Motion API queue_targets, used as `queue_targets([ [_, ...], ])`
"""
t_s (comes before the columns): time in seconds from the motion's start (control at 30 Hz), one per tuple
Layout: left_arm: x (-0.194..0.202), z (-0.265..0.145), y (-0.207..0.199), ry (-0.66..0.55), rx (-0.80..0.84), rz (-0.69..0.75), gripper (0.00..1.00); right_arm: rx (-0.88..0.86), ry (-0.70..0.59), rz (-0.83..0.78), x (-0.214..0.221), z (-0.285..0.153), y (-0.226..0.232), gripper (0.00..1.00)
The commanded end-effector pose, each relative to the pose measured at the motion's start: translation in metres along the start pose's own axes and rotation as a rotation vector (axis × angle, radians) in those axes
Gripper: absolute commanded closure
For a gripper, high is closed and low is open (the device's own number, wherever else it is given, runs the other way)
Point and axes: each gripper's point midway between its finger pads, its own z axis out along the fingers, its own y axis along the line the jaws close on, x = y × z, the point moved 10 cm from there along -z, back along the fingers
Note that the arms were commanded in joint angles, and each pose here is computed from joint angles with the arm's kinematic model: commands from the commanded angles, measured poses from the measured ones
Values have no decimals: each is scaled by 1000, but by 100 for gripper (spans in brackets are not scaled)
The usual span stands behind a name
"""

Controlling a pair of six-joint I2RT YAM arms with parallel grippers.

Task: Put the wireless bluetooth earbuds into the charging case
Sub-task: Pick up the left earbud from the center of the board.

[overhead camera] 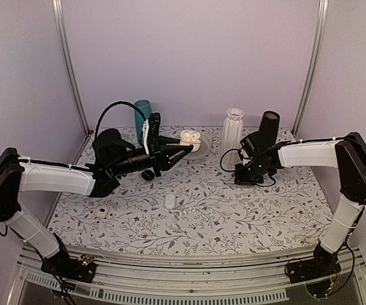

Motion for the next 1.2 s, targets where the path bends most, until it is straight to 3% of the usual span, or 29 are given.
queue_targets([
  [0.0,-5,-4,3,-10,-15,18,100,32,18,34,6,12,-5,82],
  [0.07,-4,-5,3,-9,-15,18,100,40,27,34,8,15,-6,78],
  [0.77,-3,-9,6,-5,-20,25,100,67,89,-2,16,24,-11,66],
  [1.17,-3,-8,7,-10,-11,20,100,-18,116,36,29,21,-9,65],
])
